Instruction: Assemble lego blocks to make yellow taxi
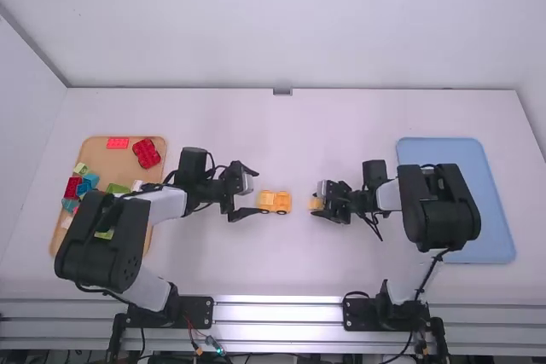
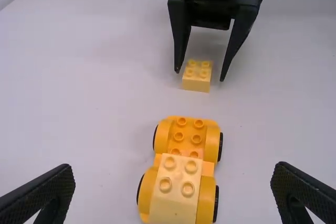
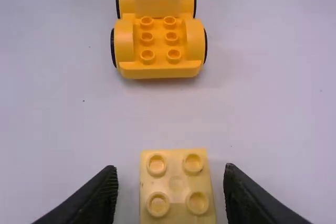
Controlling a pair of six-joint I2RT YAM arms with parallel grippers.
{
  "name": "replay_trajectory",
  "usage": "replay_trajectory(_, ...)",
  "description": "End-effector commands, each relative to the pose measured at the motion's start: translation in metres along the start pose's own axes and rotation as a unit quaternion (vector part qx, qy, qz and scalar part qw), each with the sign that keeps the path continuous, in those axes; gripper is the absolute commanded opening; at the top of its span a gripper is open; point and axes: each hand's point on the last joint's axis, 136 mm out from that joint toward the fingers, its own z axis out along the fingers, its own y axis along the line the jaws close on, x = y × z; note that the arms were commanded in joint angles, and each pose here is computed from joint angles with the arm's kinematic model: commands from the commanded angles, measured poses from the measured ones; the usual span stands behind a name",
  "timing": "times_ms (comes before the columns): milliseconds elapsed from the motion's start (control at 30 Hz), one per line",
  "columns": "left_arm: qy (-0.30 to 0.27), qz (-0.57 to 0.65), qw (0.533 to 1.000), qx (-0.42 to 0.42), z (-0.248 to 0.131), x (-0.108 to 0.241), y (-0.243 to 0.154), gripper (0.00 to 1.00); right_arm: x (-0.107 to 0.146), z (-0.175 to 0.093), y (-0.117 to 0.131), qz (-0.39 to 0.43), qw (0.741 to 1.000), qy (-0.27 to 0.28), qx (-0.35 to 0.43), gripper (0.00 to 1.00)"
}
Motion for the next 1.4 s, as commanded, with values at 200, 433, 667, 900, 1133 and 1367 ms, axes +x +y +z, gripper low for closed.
replay_trajectory(200,-0.006,-0.007,1.000,0.010,0.002,0.000,-0.005,0.99,0.015,0.001,0.001,0.035,0.999,0.034,0.005,0.44)
replay_trajectory(433,-0.005,-0.009,1.000,0.007,0.000,0.001,-0.004,0.99,0.007,0.001,0.002,0.033,0.999,0.012,-0.001,0.20)
replay_trajectory(667,0.014,0.011,1.000,0.024,0.010,0.006,-0.015,0.99,-0.030,-0.006,-0.001,0.020,0.998,-0.061,-0.006,0.08)
replay_trajectory(900,0.022,0.018,0.999,0.032,0.031,0.029,-0.016,0.99,-0.071,0.000,0.003,0.002,0.999,-0.052,-0.012,0.07)
replay_trajectory(1133,0.010,0.022,0.999,0.037,0.042,0.043,-0.016,0.99,-0.086,0.021,0.009,0.000,1.000,-0.019,-0.010,0.07)
replay_trajectory(1367,0.002,0.032,0.999,0.035,0.047,0.049,-0.014,0.98,-0.087,0.036,0.019,-0.013,1.000,0.006,-0.019,0.07)
